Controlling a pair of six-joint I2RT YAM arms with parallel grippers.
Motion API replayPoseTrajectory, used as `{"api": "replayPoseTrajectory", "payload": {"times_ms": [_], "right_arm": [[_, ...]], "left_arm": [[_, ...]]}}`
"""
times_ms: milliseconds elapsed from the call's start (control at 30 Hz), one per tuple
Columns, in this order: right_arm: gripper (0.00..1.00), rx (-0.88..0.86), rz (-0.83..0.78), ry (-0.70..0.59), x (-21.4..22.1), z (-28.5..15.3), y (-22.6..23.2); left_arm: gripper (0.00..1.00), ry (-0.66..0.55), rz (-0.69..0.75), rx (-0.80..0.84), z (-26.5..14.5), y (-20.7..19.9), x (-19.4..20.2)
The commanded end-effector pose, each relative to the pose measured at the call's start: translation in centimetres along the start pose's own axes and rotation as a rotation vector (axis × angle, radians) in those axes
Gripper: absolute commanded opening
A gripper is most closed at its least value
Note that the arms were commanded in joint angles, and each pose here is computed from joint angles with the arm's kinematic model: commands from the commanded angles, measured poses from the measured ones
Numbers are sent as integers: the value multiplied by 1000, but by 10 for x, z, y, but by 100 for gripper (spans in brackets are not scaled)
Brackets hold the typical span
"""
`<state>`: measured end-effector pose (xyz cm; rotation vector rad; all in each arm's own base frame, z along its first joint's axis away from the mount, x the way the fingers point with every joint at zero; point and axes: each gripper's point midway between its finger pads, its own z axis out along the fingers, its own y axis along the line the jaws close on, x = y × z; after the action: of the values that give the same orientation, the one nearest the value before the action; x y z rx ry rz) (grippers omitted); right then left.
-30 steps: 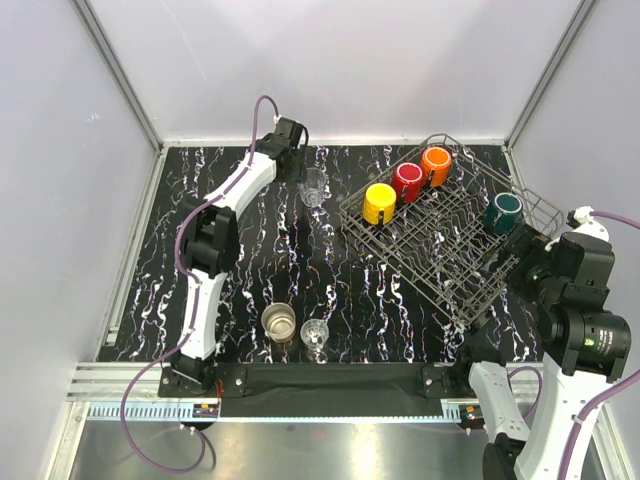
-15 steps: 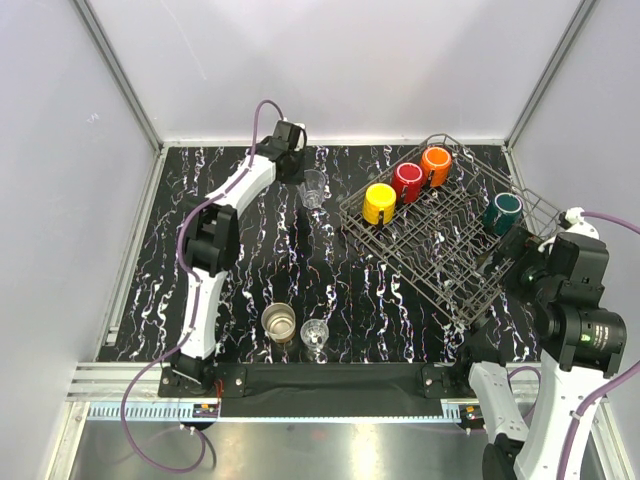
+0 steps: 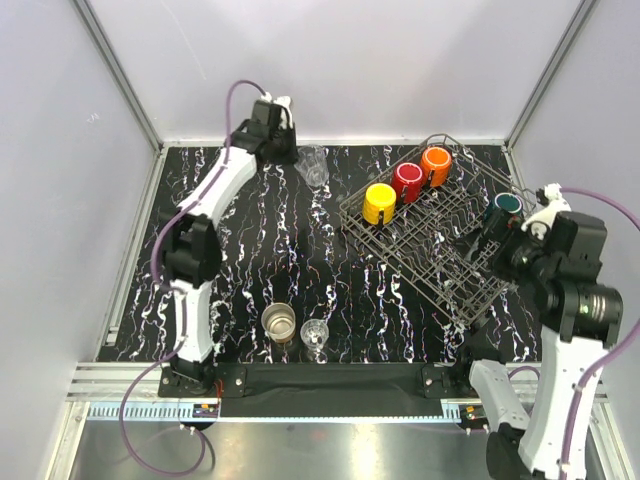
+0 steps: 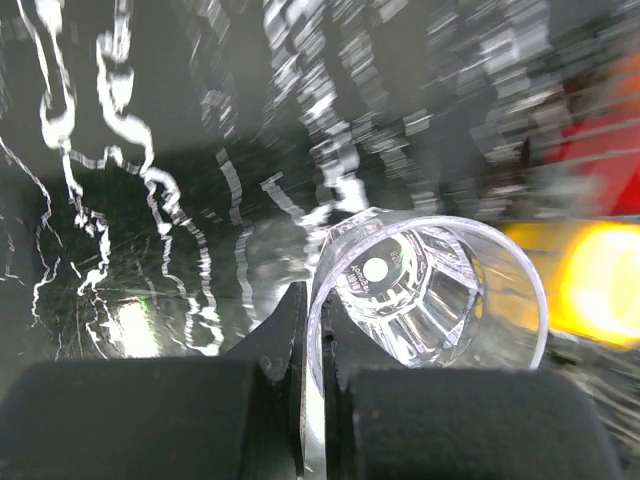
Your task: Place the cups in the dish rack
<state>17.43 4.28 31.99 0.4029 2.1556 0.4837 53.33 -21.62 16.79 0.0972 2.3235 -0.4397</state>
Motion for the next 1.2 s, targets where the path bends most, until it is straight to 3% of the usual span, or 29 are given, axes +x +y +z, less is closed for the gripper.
{"api": "replayPoseTrajectory", "payload": {"times_ms": [0, 133, 233, 300, 333, 367, 467, 500, 533, 600, 633, 800, 967, 1167], "right_arm": [[100, -192, -33, 26, -17, 12, 35], [100, -256, 0, 41, -31, 16, 52], [100, -302, 33, 83, -36, 19, 65], [100, -341, 74, 106, -40, 20, 75], [100, -354, 89, 120, -40, 21, 77], [100, -368, 108, 140, -42, 24, 80], [100, -468, 150, 164, -51, 24, 99], [100, -502, 153, 165, -54, 23, 106], [100, -538, 181, 181, -56, 20, 113], [100, -607, 174, 157, -67, 19, 126], [100, -653, 215, 189, -68, 16, 135], [100, -863, 186, 216, -83, 5, 182], [100, -1036, 140, 353, -64, -6, 230], [100, -1172, 83, 410, -53, -17, 268]], "left_arm": [[0, -281, 10, 249, -116, -68, -88], [0, -409, 19, 383, -207, -97, -101], [0, -428, -11, 468, -234, -106, -81], [0, -501, -18, 575, -287, -119, -71], [0, -477, -33, 603, -280, -121, -63], [0, -511, -52, 668, -310, -130, -60], [0, -553, -61, 858, -353, -147, -38], [0, -541, -84, 883, -350, -145, -24], [0, -613, -64, 947, -367, -151, -27], [0, -606, -134, 1045, -384, -153, -11], [0, -673, -117, 1103, -402, -157, -13], [0, -725, -302, 1282, -429, -149, 1], [0, -781, -384, 1450, -461, -144, 8], [0, -789, -409, 1416, -463, -140, 11]]}}
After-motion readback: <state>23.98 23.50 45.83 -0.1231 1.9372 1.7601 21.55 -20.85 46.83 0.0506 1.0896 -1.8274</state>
